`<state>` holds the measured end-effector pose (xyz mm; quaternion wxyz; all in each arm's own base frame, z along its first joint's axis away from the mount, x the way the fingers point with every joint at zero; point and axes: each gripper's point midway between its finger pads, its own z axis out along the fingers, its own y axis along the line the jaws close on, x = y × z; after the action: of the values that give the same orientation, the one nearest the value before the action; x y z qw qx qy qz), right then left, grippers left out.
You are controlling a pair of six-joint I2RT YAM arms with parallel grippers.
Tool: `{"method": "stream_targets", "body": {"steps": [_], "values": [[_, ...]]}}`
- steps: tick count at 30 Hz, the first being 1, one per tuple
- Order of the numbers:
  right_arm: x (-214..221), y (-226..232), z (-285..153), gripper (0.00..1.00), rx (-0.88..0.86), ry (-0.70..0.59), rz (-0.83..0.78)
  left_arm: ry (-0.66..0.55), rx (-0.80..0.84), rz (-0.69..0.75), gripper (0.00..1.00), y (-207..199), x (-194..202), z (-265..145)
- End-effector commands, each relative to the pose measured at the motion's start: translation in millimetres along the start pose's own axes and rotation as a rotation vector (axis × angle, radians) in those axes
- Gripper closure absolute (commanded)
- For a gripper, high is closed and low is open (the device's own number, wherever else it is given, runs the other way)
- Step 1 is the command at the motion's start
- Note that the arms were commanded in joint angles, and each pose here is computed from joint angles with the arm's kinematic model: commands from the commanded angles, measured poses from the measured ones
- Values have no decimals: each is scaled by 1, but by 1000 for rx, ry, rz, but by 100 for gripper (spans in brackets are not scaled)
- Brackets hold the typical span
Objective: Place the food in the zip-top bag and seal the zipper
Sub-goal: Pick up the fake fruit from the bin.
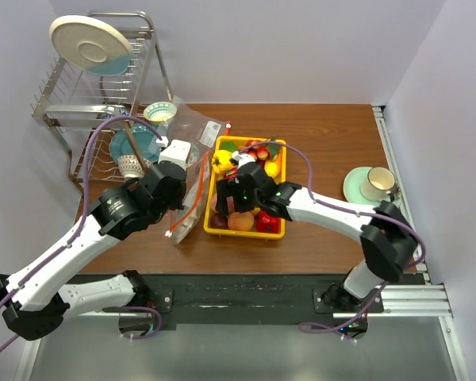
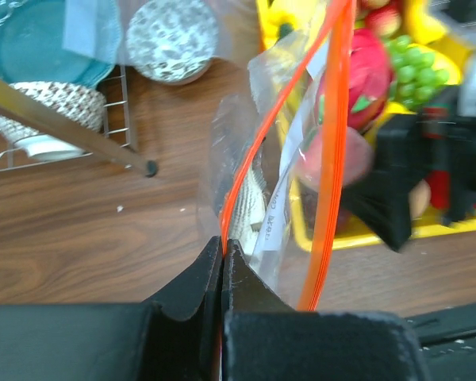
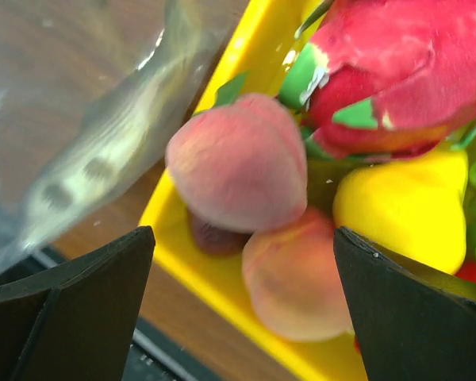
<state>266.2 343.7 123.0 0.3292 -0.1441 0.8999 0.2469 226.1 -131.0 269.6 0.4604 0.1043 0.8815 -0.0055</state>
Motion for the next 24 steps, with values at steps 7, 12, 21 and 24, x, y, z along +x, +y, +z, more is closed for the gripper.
{"method": "stream_targets", "body": {"steps": [7, 12, 21, 24], "values": [[-28, -1, 33, 3, 81, -32, -61, -37, 161, -72, 100, -33, -1, 7], [-10, -9, 40, 22, 108, 27, -48, -36, 163, -72, 100, -35, 2, 10], [-61, 3, -48, 38, 52, -178, -34, -47, 240, -89, 100, -54, 1, 18], [-71, 9, -80, 39, 4, -240, -37, -41, 258, -94, 100, -60, 3, 22]]}}
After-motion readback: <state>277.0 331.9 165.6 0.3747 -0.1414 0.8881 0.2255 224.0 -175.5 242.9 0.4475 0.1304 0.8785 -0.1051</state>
